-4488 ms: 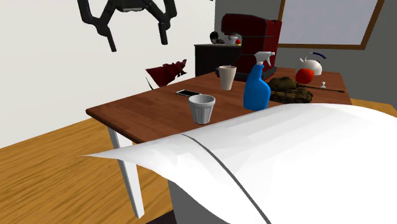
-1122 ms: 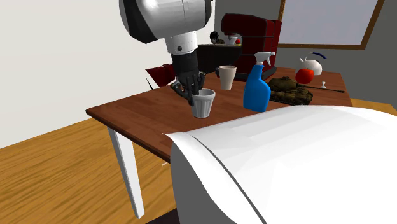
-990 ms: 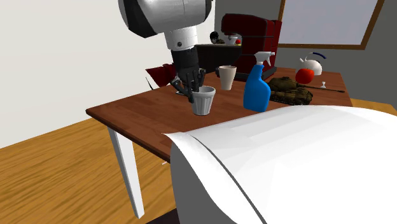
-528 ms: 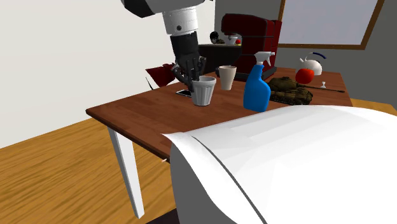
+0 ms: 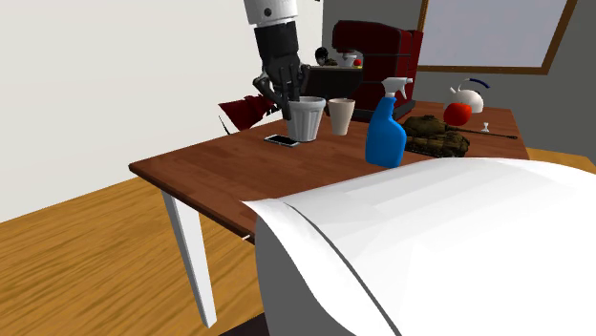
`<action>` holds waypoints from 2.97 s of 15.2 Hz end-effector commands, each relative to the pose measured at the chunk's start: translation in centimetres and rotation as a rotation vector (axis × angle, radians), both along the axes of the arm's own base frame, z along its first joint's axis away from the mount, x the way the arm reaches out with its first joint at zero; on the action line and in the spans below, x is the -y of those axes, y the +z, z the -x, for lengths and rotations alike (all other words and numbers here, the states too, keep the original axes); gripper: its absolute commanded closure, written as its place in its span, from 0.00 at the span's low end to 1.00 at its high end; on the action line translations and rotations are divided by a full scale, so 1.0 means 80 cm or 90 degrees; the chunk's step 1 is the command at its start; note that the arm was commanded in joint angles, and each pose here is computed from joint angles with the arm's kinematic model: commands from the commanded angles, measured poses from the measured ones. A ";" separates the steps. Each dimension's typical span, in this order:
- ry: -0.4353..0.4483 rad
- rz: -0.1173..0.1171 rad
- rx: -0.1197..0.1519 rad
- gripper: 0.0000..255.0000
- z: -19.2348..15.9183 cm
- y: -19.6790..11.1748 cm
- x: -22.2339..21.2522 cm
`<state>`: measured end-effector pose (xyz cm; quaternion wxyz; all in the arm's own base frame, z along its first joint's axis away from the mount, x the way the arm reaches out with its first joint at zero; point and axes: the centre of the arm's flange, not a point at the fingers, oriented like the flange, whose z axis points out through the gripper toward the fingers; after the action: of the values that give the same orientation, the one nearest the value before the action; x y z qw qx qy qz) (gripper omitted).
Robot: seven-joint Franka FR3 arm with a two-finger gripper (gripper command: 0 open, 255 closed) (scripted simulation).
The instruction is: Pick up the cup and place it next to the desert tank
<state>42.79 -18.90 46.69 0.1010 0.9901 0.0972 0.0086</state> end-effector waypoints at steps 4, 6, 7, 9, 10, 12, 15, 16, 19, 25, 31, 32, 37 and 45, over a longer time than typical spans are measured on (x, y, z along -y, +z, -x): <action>0.000 0.000 0.000 1.00 0.000 0.033 -0.001; 0.000 0.000 0.000 1.00 0.000 0.047 -0.001; 0.000 0.000 0.000 1.00 0.000 0.053 -0.001; 0.000 0.000 0.000 1.00 0.000 0.066 -0.001; 0.000 0.000 0.000 1.00 0.000 0.073 -0.001; 0.000 0.000 0.000 1.00 0.000 0.086 -0.001; 0.000 0.000 0.000 1.00 0.000 0.106 -0.001; 0.000 0.000 0.000 1.00 0.000 0.113 -0.001; 0.000 0.000 0.000 1.00 0.000 0.130 -0.001; 0.000 0.000 0.000 1.00 0.040 0.130 0.090; 0.000 0.000 0.000 1.00 0.080 0.130 0.181; 0.000 0.000 0.000 1.00 0.086 0.130 0.196; 0.000 0.000 0.000 1.00 0.120 0.130 0.271; 0.000 0.000 0.000 1.00 0.173 0.130 0.392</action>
<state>29.59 -49.11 57.21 0.1003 0.9903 0.0959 0.0081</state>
